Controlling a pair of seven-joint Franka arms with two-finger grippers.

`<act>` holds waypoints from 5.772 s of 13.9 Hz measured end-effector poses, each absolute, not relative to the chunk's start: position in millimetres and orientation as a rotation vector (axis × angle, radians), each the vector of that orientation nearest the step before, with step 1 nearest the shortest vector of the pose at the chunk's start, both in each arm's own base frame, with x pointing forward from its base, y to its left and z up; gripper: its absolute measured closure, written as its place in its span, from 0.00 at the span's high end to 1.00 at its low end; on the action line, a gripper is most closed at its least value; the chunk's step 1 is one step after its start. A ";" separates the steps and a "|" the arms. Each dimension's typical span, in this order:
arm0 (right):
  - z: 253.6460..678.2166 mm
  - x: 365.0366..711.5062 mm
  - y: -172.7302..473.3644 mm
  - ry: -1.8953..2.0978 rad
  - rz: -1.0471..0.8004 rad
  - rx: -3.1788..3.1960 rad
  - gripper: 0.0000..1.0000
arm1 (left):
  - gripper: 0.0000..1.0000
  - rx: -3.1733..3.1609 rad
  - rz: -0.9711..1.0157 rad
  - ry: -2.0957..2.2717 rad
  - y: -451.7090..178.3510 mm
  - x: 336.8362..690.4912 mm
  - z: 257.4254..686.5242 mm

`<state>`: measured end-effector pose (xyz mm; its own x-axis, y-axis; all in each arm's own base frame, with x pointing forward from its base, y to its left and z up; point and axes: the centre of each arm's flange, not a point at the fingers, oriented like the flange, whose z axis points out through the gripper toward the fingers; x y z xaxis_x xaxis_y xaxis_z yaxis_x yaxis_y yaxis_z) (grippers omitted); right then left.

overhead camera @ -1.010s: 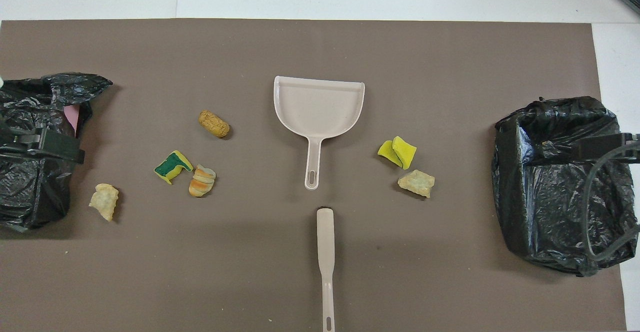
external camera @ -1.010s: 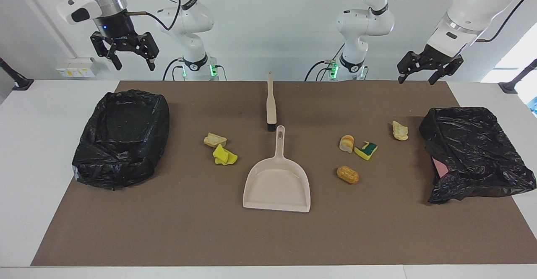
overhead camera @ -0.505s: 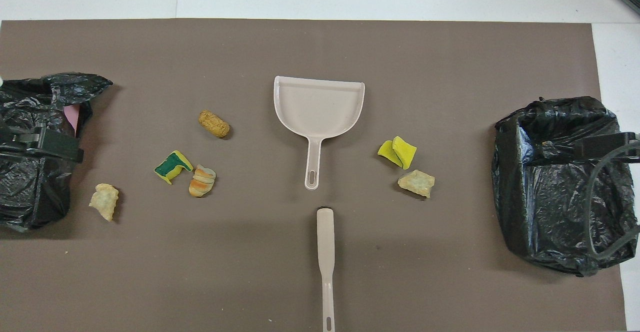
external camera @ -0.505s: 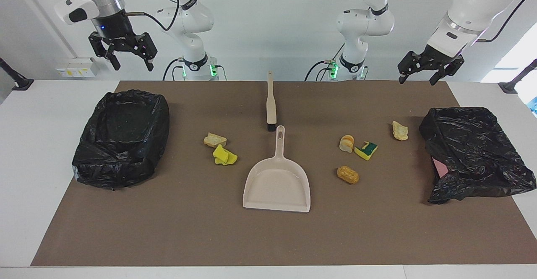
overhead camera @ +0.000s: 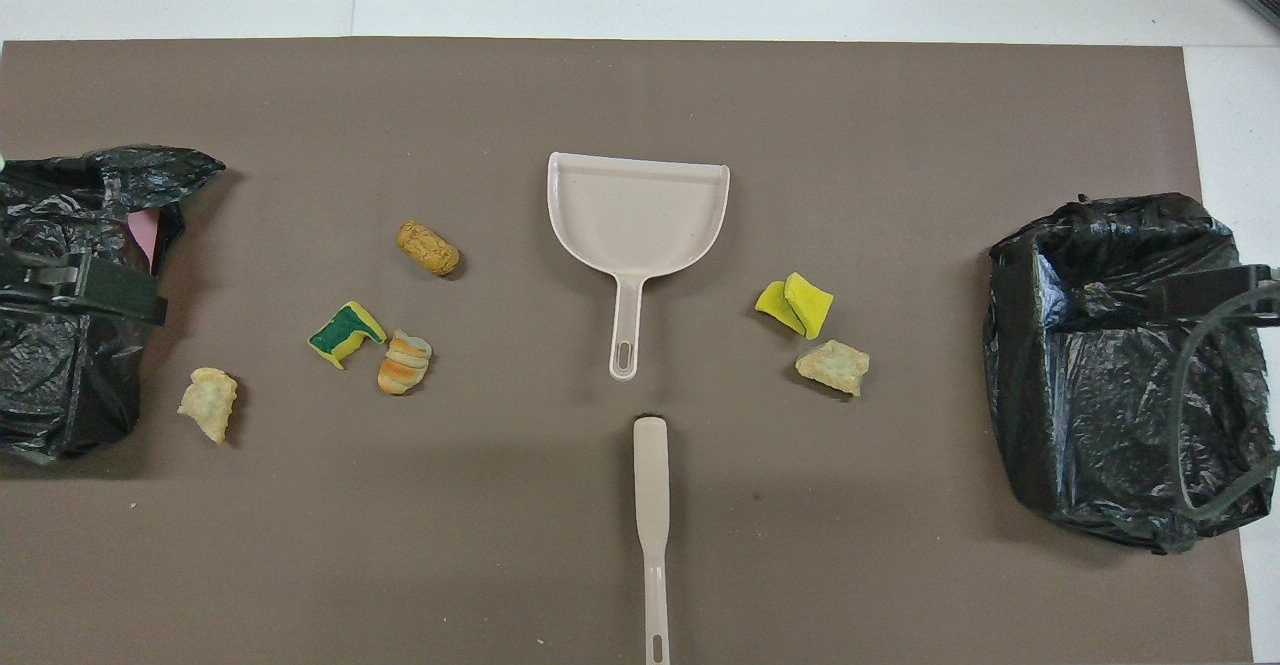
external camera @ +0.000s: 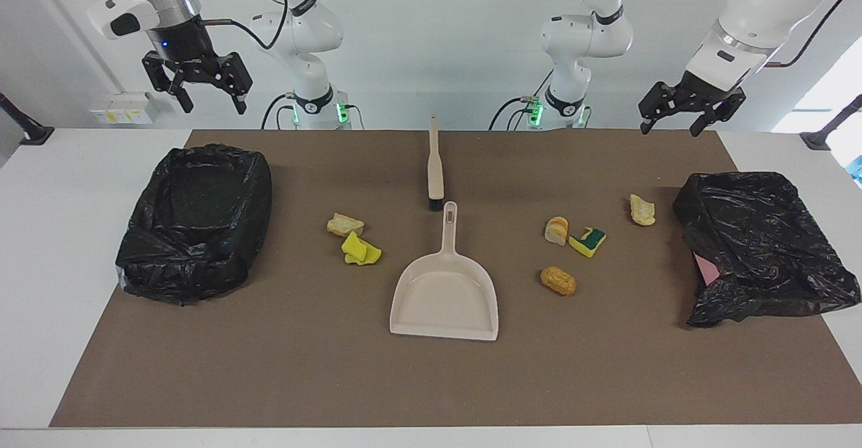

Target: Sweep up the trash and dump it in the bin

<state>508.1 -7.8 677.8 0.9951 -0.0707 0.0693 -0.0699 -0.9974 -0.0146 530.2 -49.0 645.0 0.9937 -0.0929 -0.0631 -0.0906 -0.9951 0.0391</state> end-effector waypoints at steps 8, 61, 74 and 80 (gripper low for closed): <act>675.4 507.4 -8.1 0.111 -0.096 -3.126 1.00 | 1.00 3.099 -0.112 -0.177 -58.7 529.3 641.4; 660.8 499.3 -9.0 0.129 -0.034 -3.126 1.00 | 0.26 3.241 -0.369 -0.176 -385.3 301.6 400.6; 487.4 562.5 286.8 0.282 -0.014 -3.135 1.00 | 0.26 3.561 -0.367 0.471 -143.4 445.1 389.4; 390.3 584.8 377.7 0.277 -0.089 -3.094 1.00 | 0.26 3.538 -0.600 0.751 -52.8 430.3 363.7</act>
<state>584.8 377.7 390.3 0.9825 -0.1785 0.0538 -0.1765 -0.9835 -0.0388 430.3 -52.8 363.7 0.8719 0.4505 -0.1920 0.2868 -0.7875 -0.5455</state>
